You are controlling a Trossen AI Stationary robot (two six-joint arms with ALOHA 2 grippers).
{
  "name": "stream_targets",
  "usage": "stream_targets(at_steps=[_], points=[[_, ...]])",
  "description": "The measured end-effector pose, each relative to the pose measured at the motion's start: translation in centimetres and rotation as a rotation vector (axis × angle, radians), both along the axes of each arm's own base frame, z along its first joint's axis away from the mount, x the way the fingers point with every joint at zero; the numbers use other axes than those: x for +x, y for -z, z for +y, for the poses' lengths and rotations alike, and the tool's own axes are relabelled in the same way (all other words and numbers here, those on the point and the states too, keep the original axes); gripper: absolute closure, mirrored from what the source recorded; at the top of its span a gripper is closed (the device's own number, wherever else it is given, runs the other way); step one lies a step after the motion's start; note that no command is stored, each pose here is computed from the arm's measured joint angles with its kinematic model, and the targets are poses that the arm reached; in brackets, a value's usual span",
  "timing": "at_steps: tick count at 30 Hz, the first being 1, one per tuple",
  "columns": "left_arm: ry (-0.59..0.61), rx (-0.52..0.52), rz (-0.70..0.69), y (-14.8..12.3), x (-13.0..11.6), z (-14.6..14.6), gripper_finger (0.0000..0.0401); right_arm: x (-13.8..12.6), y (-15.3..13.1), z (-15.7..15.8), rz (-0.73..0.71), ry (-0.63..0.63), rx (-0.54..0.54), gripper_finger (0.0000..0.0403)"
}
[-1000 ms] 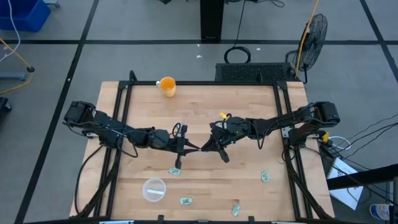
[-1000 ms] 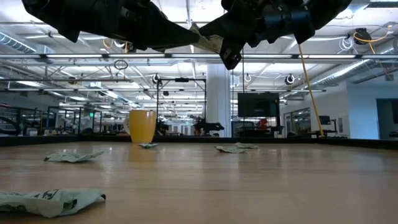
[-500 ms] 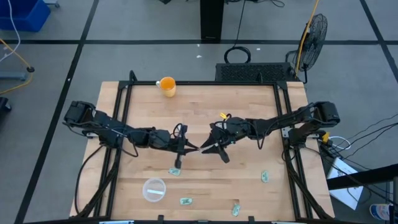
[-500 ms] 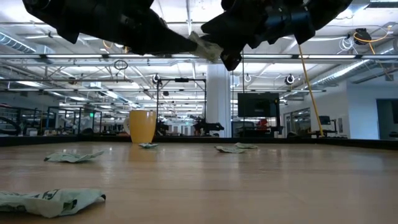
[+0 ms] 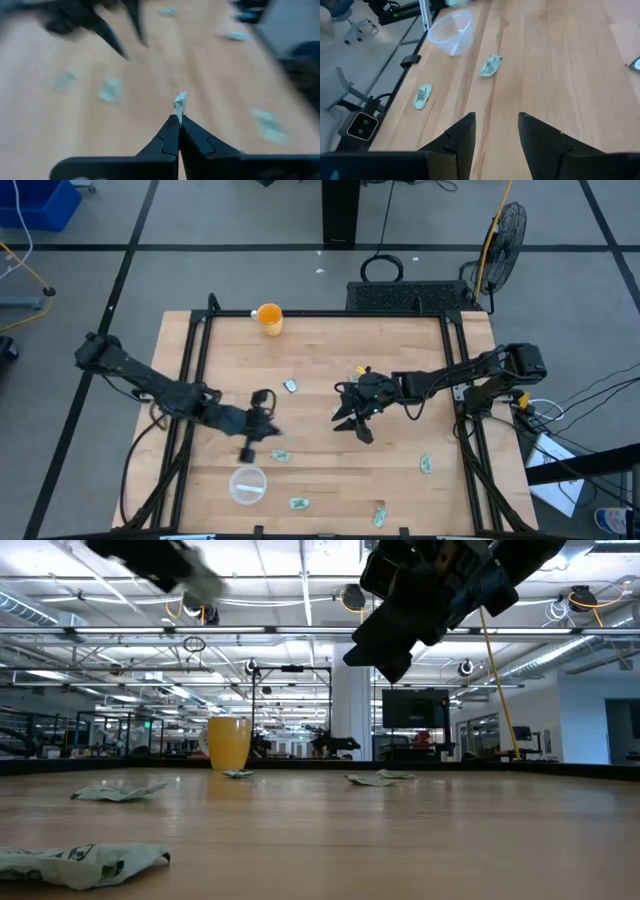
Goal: Pick and place Stevia / Truvia into bins
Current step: Put the stevia packet into the transparent container
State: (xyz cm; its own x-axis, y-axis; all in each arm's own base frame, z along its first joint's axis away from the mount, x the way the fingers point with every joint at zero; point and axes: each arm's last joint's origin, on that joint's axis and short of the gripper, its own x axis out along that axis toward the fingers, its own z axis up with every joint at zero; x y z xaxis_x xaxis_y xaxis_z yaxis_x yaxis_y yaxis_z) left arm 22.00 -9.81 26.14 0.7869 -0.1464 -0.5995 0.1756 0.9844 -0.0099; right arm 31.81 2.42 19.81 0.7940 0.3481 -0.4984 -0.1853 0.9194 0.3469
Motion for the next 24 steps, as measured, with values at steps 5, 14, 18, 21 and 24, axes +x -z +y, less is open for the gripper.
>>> stream_targets(at_steps=[5, 14, 18, 21, 24], points=[[-0.038, -0.188, 0.207, 0.4, -3.1, -2.2, 0.0395, 0.1, -0.1, 0.0, -0.021, -0.011, -0.022, 0.0262], [-0.218, -0.364, 0.496, 3.6, -5.0, -6.8, 0.0397, 0.1, -0.1, 0.0, -0.042, -0.041, -0.072, 0.0261], [-0.267, -0.384, 0.624, 5.4, -5.1, -8.0, 0.0390, 0.1, -0.1, 0.0, -0.042, -0.041, -0.073, 0.0261], [-0.282, -0.397, 0.671, 6.3, -4.6, -8.3, 0.0383, 0.1, -0.1, 0.0, -0.042, -0.041, -0.072, 0.0262], [-0.296, -0.405, 0.732, 6.9, -4.0, -8.0, 0.0389, 0.1, -0.1, 0.0, -0.039, -0.037, -0.065, 0.0264]])
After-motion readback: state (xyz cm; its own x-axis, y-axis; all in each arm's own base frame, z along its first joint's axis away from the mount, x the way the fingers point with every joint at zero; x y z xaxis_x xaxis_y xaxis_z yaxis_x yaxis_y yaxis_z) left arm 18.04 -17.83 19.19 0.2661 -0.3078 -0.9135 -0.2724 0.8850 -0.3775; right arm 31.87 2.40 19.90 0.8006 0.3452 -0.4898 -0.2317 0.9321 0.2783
